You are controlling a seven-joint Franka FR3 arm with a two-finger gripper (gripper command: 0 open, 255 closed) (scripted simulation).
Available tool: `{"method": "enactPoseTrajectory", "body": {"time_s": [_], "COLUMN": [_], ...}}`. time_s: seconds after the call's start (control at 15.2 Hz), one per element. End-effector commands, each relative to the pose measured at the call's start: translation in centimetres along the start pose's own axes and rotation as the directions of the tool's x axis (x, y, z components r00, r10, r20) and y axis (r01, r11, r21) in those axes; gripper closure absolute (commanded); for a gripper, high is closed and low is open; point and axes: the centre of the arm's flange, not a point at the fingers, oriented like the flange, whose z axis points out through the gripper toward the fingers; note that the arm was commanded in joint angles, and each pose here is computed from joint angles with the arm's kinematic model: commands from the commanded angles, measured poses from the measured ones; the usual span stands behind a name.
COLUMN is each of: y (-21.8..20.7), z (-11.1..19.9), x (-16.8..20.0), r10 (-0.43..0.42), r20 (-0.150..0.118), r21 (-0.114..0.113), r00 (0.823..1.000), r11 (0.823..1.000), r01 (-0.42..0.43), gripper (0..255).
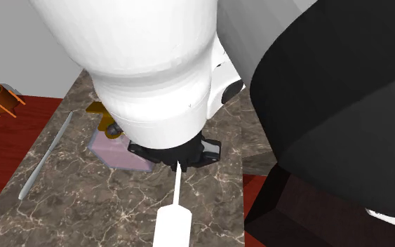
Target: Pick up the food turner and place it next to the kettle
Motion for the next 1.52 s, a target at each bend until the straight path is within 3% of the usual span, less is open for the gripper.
{"method": "enactPoseTrajectory", "body": {"time_s": [0.0, 0.99, 1.45], "y": [0.1, 0.1, 3.9], "z": [-1.3, -9.0, -8.4], "x": [0.0, 0.6, 8.9], "r10": [0.0, 0.0, 0.0], "r20": [0.0, 0.0, 0.0], "r21": [0.0, 0.0, 0.0], "r00": [1.0, 1.0, 1.0], "r11": [1.0, 1.0, 1.0], "r01": [0.0, 0.0, 0.0], "gripper": [255, 255, 255]}}
